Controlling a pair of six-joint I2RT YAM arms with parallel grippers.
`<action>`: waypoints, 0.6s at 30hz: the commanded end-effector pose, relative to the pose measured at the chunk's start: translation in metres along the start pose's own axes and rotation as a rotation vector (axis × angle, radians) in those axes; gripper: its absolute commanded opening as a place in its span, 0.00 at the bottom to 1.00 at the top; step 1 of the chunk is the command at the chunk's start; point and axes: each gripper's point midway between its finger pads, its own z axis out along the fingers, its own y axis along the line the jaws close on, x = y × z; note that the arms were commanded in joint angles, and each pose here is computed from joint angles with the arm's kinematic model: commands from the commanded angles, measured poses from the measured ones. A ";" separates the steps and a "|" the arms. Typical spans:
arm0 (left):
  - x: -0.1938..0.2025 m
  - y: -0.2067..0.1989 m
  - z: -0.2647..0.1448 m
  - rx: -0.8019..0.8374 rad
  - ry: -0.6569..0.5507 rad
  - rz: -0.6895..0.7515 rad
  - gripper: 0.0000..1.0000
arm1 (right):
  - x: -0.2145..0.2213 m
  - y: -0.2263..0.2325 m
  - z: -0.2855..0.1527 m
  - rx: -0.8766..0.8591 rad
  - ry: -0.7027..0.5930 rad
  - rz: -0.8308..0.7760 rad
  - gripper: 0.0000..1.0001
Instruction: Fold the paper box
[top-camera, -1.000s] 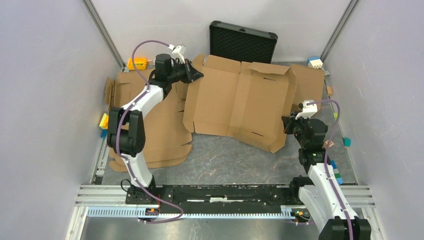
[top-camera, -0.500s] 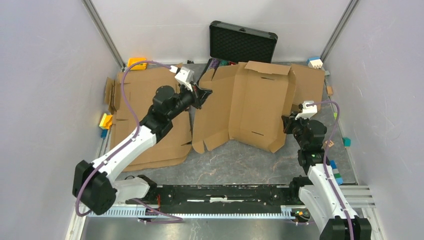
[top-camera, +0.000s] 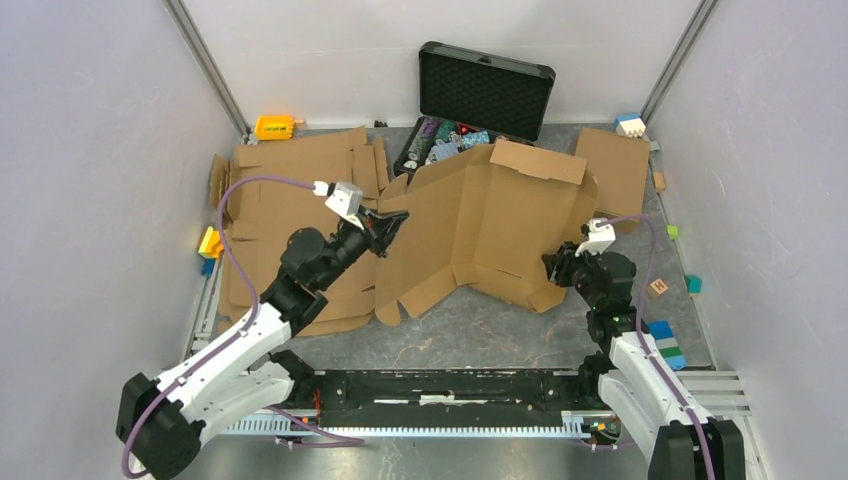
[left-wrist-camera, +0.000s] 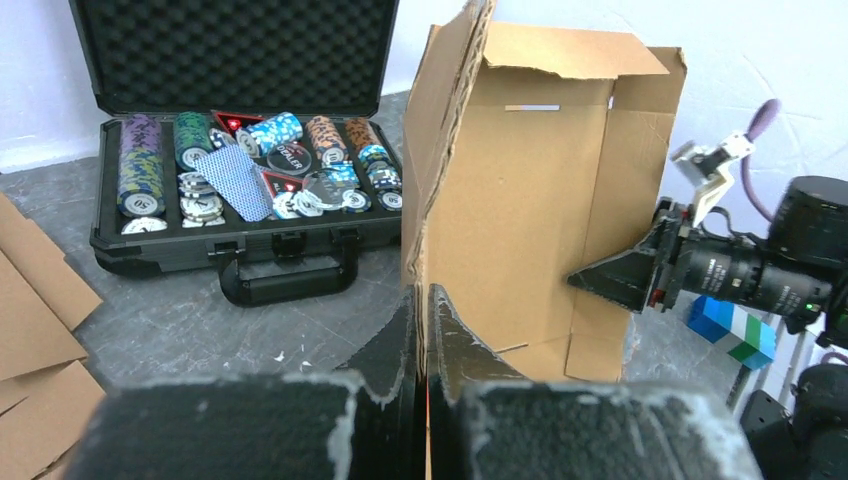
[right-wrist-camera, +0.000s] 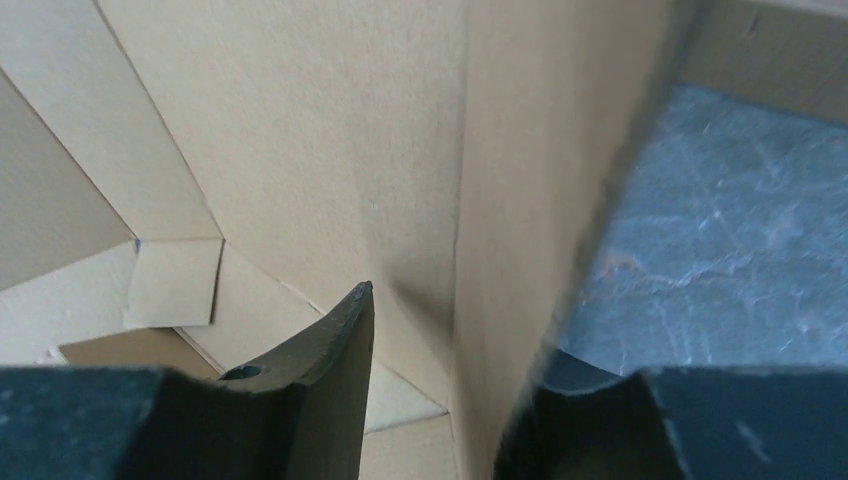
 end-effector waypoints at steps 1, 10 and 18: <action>0.002 -0.013 -0.017 0.064 -0.019 0.059 0.02 | 0.014 0.008 -0.005 -0.039 0.055 0.000 0.45; 0.021 -0.039 -0.040 0.149 -0.002 0.061 0.02 | 0.038 0.018 -0.019 -0.098 0.194 -0.057 0.98; 0.017 -0.039 -0.047 0.134 -0.030 0.097 0.02 | 0.049 0.035 -0.018 -0.138 0.239 -0.099 0.98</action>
